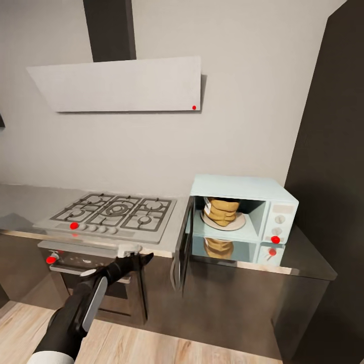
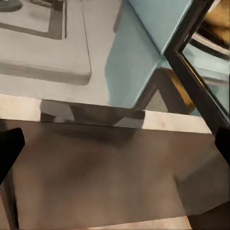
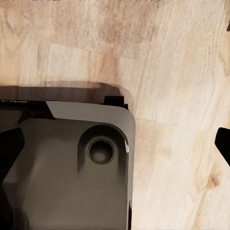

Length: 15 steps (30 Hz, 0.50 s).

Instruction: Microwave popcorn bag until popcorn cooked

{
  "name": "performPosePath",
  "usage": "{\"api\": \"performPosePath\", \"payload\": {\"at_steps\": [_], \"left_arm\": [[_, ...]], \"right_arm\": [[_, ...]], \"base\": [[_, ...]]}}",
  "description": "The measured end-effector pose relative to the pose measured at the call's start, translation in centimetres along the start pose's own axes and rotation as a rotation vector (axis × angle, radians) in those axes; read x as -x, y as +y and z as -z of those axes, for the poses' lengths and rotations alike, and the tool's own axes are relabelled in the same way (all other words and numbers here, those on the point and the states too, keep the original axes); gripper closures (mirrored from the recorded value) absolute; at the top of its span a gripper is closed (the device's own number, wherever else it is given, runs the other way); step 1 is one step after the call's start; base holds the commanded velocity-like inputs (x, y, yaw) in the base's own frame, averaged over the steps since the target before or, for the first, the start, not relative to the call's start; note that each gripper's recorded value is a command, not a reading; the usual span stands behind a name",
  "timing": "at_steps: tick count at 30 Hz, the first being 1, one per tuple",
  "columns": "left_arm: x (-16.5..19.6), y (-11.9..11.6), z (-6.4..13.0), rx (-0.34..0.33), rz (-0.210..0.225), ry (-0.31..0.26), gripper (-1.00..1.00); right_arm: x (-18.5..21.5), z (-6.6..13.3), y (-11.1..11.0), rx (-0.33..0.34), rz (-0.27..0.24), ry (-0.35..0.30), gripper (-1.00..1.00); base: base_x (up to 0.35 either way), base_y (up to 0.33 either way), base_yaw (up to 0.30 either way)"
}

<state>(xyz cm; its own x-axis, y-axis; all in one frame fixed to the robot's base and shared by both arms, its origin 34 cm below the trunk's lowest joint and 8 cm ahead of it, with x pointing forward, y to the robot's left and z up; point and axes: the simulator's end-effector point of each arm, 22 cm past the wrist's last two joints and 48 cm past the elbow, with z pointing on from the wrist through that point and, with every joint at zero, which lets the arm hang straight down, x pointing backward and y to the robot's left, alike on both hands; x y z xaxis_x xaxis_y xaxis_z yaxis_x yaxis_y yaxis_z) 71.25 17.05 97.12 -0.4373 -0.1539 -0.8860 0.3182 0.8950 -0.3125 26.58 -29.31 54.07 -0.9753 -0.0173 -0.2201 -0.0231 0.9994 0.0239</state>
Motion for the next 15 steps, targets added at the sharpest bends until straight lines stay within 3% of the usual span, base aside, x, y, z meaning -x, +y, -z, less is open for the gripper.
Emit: {"api": "performPosePath", "payload": {"at_steps": [3,5,7,11,15], "left_arm": [[-0.8,-2.6,-0.7,-0.048,-0.049,0.026,-1.0],[-2.4,-6.1,-1.4,-0.107,-0.121,0.066,-1.0],[-3.4,-8.2,-1.8,-0.142,-0.165,0.086,-1.0],[-3.8,-9.3,-1.9,-0.159,-0.187,0.093,-1.0],[-3.9,-11.1,-2.3,-0.183,-0.174,0.09,-1.0]], "right_arm": [[0.1,0.0,0.1,0.001,0.0,-0.004,-1.0],[0.1,0.0,0.1,0.0,-0.004,-0.007,-1.0],[0.2,0.0,0.2,-0.002,-0.009,-0.01,-1.0],[0.3,0.0,0.2,-0.004,-0.014,-0.012,-1.0],[0.4,0.0,0.1,-0.005,-0.014,-0.015,-1.0]], "base": [[0.0,0.0,0.0],[0.0,0.0,-0.01],[0.0,0.0,-0.135],[0.0,0.0,-0.211],[0.0,0.0,-0.234]]}}
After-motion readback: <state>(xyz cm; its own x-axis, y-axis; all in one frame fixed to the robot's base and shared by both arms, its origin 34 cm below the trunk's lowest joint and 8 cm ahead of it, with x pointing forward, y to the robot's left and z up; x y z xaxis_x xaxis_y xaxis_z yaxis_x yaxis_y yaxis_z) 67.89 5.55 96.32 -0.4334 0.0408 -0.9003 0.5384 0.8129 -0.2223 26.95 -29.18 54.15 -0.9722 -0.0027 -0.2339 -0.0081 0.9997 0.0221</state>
